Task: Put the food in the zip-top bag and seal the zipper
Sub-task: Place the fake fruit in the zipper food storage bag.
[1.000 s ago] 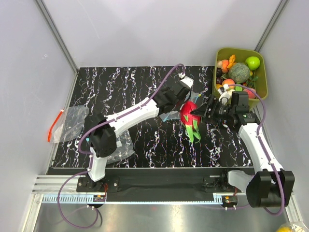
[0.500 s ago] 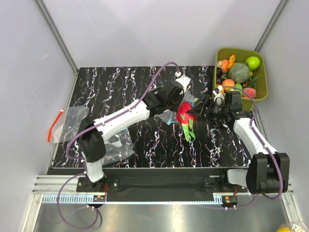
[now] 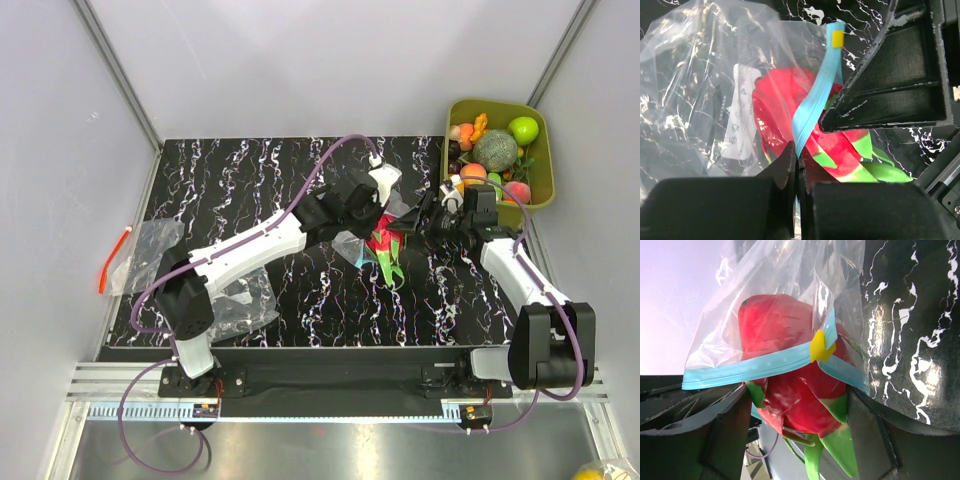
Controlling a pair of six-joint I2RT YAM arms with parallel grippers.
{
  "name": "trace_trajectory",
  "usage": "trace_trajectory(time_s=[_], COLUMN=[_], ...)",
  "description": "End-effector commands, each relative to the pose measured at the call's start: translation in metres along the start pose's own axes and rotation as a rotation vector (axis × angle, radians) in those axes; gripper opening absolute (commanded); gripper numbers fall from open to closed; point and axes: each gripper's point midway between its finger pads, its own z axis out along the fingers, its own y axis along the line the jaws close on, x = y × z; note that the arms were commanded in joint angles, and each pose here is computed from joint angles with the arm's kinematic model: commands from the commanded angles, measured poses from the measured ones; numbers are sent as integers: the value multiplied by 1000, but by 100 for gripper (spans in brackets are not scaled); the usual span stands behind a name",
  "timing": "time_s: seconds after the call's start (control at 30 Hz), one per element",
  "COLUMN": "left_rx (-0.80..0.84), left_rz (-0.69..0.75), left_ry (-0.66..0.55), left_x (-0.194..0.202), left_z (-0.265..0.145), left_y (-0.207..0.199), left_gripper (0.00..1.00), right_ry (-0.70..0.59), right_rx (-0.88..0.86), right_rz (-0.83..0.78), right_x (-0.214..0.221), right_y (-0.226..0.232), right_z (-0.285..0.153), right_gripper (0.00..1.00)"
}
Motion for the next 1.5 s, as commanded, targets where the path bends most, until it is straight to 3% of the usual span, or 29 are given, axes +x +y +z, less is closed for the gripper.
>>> trace_trajectory(time_s=[0.0,0.13,0.3,0.33,0.4,0.5,0.53,0.6,0.73,0.83,0.9,1.13,1.47], left_rx=[93,215,351,357,366,374,360,345,288,250,231,167,175], left_rz=[23,35,15,-3,-37,-110,-145,-169,-191,-202,-218,-258,-286], left_ry=[-45,-52,-36,-31,-18,-10,-11,-14,-10,-15,-28,-50,-61], left_x=[-13,-19,-17,-17,-17,-17,-18,-18,-14,-13,-15,-21,-24], left_z=[-12,-22,-34,-36,-38,-39,-38,-36,-31,-31,-34,-42,-44], left_y=[-20,-41,-63,-64,-62,-53,-43,-34,-12,-1,5,26,30], left_gripper=[0,0,0,0,0,0,0,0,0,0,0,0,0], right_ry=[-8,7,-14,-27,-45,-73,-77,-77,-94,-119,-131,-116,-58], right_rx=[-126,-97,-71,-65,-54,-25,-14,0,40,89,133,236,240], right_rz=[-119,-127,-106,-106,-117,-136,-138,-146,-182,-221,-260,-244,-252], right_x=[-12,-9,-14,-16,-18,-21,-21,-18,-20,-22,-23,-6,25], right_y=[53,50,46,47,49,53,54,56,61,59,55,17,-22], right_z=[-7,-1,1,0,-4,-12,-15,-20,-31,-40,-47,-47,-21], right_gripper=[29,31,42,48,70,80,87,89,88,74,60,55,51])
